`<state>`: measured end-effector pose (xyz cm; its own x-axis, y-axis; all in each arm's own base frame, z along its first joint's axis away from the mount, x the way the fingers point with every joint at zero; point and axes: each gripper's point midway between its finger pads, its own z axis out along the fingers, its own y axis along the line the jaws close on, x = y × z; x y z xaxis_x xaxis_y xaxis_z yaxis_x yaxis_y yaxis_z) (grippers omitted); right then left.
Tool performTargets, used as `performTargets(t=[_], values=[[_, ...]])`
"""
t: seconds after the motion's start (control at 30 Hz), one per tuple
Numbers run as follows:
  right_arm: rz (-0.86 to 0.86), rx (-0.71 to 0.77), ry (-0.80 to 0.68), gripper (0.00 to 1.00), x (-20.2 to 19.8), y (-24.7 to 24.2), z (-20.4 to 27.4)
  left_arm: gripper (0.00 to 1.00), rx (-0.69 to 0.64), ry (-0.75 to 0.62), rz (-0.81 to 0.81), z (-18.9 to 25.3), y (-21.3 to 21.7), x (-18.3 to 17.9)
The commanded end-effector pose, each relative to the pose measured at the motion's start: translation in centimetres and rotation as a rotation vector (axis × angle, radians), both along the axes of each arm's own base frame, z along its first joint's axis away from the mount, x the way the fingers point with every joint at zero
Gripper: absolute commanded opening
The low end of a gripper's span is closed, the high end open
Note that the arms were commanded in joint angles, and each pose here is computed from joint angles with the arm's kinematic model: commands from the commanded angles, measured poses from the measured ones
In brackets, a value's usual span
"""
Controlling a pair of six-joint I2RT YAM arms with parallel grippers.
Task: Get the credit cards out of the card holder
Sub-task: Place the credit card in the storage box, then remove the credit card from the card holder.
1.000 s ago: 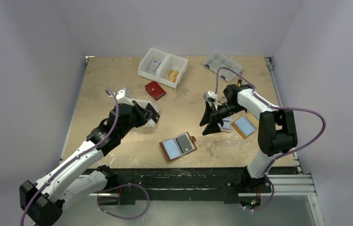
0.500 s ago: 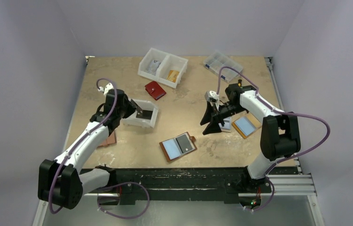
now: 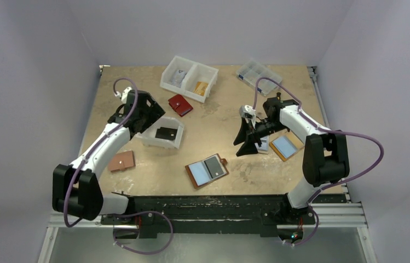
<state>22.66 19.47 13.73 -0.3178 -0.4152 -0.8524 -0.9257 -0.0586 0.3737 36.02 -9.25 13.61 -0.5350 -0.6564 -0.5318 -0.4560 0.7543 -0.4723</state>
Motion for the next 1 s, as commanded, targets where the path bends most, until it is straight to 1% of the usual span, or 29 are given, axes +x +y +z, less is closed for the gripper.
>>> performTargets(t=[0.0, 0.1, 0.17, 0.33, 0.47, 0.5, 0.6, 0.8, 0.97], values=[[0.005, 0.010, -0.012, 0.66, 0.2, -0.1, 0.3, 0.81, 0.027, -0.160, 0.089, 7.7, 2.3, -0.1], [0.013, 0.007, -0.011, 0.66, 0.1, -0.1, 0.1, 0.83, 0.051, -0.220, 0.019, 10.2, 2.1, -1.1], [0.017, 0.010, -0.021, 0.66, 0.0, -0.2, 0.2, 0.86, 0.049, -0.275, -0.078, 11.2, 1.2, -1.9], [0.036, 0.004, -0.064, 0.67, -0.4, -0.4, 0.2, 0.92, -0.063, -0.371, -0.252, 12.2, -1.6, -5.0], [0.037, -0.006, -0.105, 0.67, -0.5, -0.7, 0.1, 0.99, -0.132, -0.401, -0.277, 12.4, -2.1, -7.6], [0.036, -0.010, -0.116, 0.68, -0.5, -0.8, 0.0, 0.99, -0.142, -0.401, -0.270, 12.3, -2.0, -8.2], [0.024, -0.023, -0.150, 0.69, -0.4, -1.1, 0.0, 0.99, -0.179, -0.408, -0.240, 12.0, -1.7, -9.7], [-0.017, -0.062, -0.173, 0.70, -0.3, -1.6, -0.3, 0.98, -0.289, -0.439, -0.330, 11.8, -3.4, -12.2], [-0.025, -0.085, -0.185, 0.70, -1.0, -2.1, -0.3, 0.96, -0.304, -0.400, -0.404, 11.3, -4.3, -13.4]])
